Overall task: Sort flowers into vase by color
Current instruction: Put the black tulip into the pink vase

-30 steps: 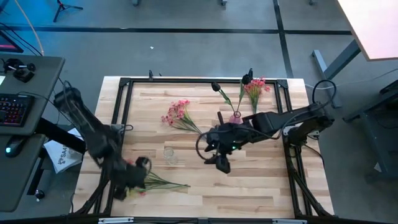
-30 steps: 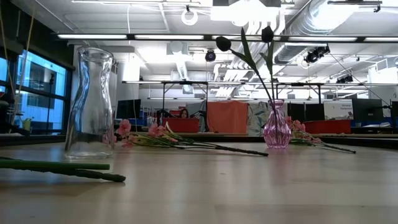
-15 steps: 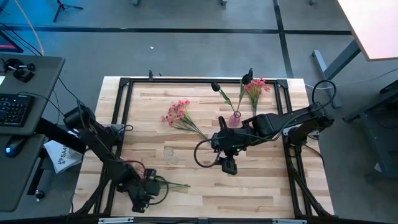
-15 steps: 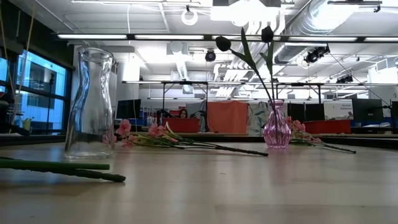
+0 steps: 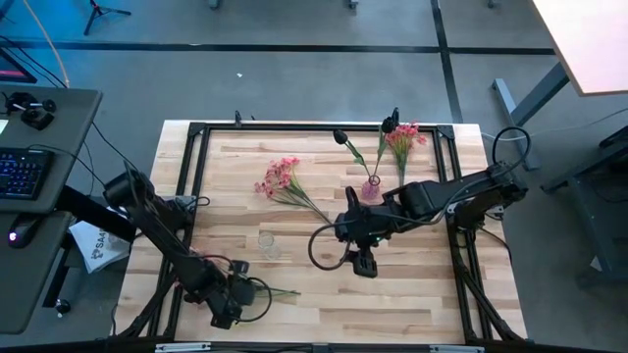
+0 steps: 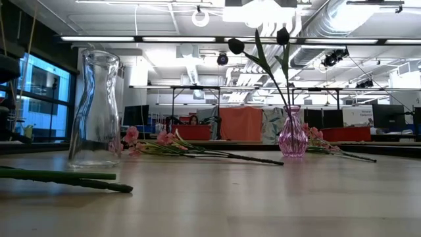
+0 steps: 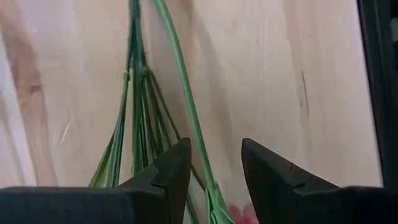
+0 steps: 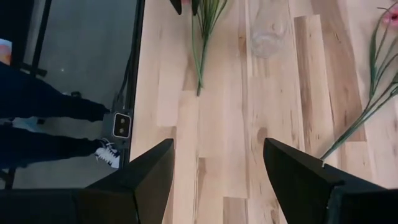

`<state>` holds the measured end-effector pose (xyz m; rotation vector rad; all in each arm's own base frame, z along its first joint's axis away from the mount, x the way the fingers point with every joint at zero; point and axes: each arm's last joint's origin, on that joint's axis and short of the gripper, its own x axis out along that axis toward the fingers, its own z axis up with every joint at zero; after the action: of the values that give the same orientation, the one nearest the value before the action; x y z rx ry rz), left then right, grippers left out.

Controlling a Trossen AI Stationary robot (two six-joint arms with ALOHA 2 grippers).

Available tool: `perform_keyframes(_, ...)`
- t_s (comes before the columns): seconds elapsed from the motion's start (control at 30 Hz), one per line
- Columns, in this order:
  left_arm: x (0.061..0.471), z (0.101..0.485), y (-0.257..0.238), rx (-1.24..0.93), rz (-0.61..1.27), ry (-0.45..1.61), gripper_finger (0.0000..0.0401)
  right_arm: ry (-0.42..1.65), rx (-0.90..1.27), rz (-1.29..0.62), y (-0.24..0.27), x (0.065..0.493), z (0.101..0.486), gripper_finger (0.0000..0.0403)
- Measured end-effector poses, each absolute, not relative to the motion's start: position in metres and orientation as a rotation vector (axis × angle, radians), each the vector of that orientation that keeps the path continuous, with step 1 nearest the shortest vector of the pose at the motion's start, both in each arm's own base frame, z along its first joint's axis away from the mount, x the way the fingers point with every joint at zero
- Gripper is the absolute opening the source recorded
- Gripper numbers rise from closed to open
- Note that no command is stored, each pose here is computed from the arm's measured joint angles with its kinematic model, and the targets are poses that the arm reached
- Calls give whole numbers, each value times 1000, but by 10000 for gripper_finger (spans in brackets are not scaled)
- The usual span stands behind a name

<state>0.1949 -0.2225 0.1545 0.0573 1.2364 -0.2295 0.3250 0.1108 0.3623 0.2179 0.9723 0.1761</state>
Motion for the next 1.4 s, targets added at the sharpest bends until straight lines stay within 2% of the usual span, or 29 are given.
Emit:
perform_keyframes(0.23, 197, 135, -225, 104, -205, 1286, 126, 966, 208, 147, 110, 325, 362, 242)
perform_keyframes(0.43, 199, 137, -227, 44, -174, 1284, 119, 967, 215, 143, 110, 325, 362, 242)
perform_keyframes(0.57, 201, 150, -231, 31, -177, 1223, 86, 967, 214, 141, 110, 325, 362, 242)
perform_keyframes(0.7, 200, 149, -230, 51, -174, 1232, 23, 958, 199, 111, 109, 326, 362, 242)
perform_keyframes(0.77, 200, 150, -230, 40, -188, 1231, 7, 956, 196, 104, 109, 326, 362, 242)
perform_keyframes(1.17, 193, 201, -214, -50, -228, 1109, 4, 958, 196, 101, 108, 326, 362, 242)
perform_keyframes(1.4, 205, 181, -213, -82, -215, 1208, 30, 958, 197, 101, 108, 326, 361, 242)
